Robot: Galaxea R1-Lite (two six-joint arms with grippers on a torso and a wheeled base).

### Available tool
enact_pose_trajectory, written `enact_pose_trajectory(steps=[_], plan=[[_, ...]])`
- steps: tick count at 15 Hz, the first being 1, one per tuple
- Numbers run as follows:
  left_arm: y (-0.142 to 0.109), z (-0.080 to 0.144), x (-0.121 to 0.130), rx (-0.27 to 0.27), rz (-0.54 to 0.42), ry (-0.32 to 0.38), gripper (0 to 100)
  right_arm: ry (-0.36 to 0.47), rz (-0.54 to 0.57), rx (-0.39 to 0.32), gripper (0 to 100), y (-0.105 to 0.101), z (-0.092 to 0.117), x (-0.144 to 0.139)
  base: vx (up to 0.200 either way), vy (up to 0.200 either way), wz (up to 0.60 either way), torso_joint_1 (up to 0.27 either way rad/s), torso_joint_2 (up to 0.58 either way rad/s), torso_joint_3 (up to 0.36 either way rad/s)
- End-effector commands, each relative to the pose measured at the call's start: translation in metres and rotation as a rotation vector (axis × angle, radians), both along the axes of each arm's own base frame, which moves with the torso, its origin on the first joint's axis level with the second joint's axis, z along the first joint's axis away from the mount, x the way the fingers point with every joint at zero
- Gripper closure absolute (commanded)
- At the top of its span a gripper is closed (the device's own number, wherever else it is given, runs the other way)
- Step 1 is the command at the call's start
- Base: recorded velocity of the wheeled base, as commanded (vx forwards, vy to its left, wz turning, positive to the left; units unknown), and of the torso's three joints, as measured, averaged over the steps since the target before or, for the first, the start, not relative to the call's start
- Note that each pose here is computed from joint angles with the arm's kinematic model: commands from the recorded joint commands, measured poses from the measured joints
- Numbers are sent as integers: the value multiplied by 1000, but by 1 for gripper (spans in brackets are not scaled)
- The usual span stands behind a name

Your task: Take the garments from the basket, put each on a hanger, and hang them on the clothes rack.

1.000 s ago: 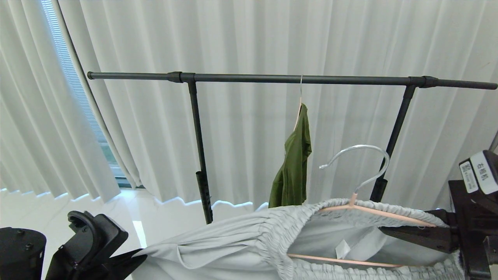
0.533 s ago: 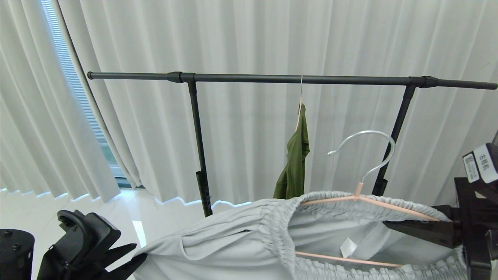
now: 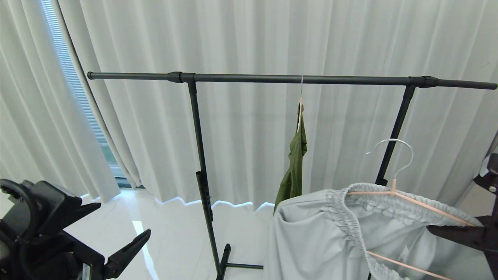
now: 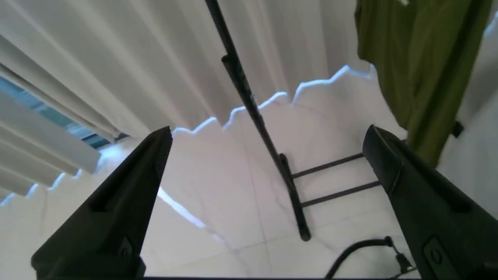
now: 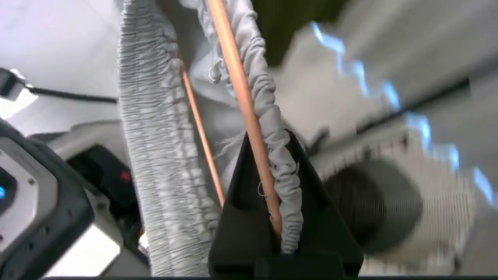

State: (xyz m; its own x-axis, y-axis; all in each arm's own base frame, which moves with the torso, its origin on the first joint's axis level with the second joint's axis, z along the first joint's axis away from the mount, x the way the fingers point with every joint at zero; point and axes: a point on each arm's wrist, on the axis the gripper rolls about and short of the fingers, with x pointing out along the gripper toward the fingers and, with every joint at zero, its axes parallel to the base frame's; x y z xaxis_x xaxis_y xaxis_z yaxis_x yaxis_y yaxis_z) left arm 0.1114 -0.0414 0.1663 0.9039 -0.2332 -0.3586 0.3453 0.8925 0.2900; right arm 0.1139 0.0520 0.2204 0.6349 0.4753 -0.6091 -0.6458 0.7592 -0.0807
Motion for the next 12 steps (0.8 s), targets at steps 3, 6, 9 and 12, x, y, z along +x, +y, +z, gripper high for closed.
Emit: enact_pose_trajectory(steps=[3, 6, 9, 12], plan=[[0, 3, 13, 39, 41, -11, 0, 58, -254, -22, 100, -35, -2, -24, 0, 0, 0, 0, 0, 0], [-3, 2, 20, 48, 49, -20, 0, 69, -389, -52, 100, -44, -3, -21, 0, 0, 0, 0, 0, 0], [-4, 3, 24, 46, 47, -27, 0, 80, -475, 19, 100, -45, 7, 0, 0, 0, 0, 0, 0, 0], [-4, 3, 24, 44, 48, -30, 0, 30, -510, 75, 100, -44, 21, 32, 0, 0, 0, 0, 0, 0]])
